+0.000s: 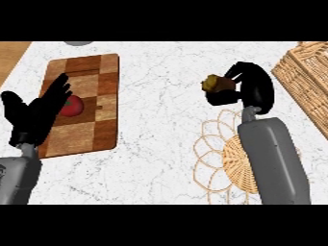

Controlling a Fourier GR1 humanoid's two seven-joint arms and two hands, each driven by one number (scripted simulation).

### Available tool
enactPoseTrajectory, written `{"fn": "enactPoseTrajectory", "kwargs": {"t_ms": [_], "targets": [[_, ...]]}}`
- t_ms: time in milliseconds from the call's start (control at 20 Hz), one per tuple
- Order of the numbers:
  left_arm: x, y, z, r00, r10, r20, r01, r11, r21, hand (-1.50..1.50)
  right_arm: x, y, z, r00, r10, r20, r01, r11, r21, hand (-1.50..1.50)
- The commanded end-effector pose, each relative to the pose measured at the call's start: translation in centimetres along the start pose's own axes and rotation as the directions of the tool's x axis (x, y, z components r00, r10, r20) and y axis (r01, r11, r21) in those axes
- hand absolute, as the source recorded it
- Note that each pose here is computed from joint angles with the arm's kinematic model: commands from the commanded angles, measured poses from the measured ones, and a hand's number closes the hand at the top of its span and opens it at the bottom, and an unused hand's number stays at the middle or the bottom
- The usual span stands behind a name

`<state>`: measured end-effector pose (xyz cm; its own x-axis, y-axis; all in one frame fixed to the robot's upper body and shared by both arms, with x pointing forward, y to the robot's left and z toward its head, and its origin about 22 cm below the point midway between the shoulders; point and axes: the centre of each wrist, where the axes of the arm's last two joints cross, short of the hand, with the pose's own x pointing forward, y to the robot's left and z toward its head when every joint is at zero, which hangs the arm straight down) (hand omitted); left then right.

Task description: Pick the sweet potato from the placemat and place it in the basket

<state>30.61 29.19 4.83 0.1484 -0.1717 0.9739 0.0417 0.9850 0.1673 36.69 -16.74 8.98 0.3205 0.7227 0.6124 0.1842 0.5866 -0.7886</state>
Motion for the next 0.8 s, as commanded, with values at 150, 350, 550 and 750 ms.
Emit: {"fn": "enactPoseTrajectory", "kwargs": {"t_ms": [150, 350, 550, 750], "targets": [[1.1, -1.7, -1.3, 1.0, -0.013, 0.015, 0.013, 1.0, -0.023, 0.0, 9.4, -0.5, 0.4, 0.975, -0.206, 0.086, 0.223, 0.916, -0.333, 1.5], [-0.1, -0.2, -1.2, 1.0, -0.017, -0.008, 0.017, 1.0, 0.002, 0.0, 13.4, 0.3, 0.6, 0.975, -0.217, 0.047, 0.216, 0.875, -0.433, 1.5], [-0.4, -0.4, -0.4, 1.0, -0.003, -0.011, 0.004, 1.0, 0.008, 0.0, 16.8, -0.3, -0.2, 0.982, -0.186, -0.023, 0.151, 0.857, -0.492, 1.5], [-1.6, -0.2, -0.4, 1.0, 0.001, -0.021, 0.0, 0.999, 0.047, 0.0, 19.7, -1.4, -0.7, 0.99, -0.13, -0.046, 0.087, 0.846, -0.526, 1.5]]}}
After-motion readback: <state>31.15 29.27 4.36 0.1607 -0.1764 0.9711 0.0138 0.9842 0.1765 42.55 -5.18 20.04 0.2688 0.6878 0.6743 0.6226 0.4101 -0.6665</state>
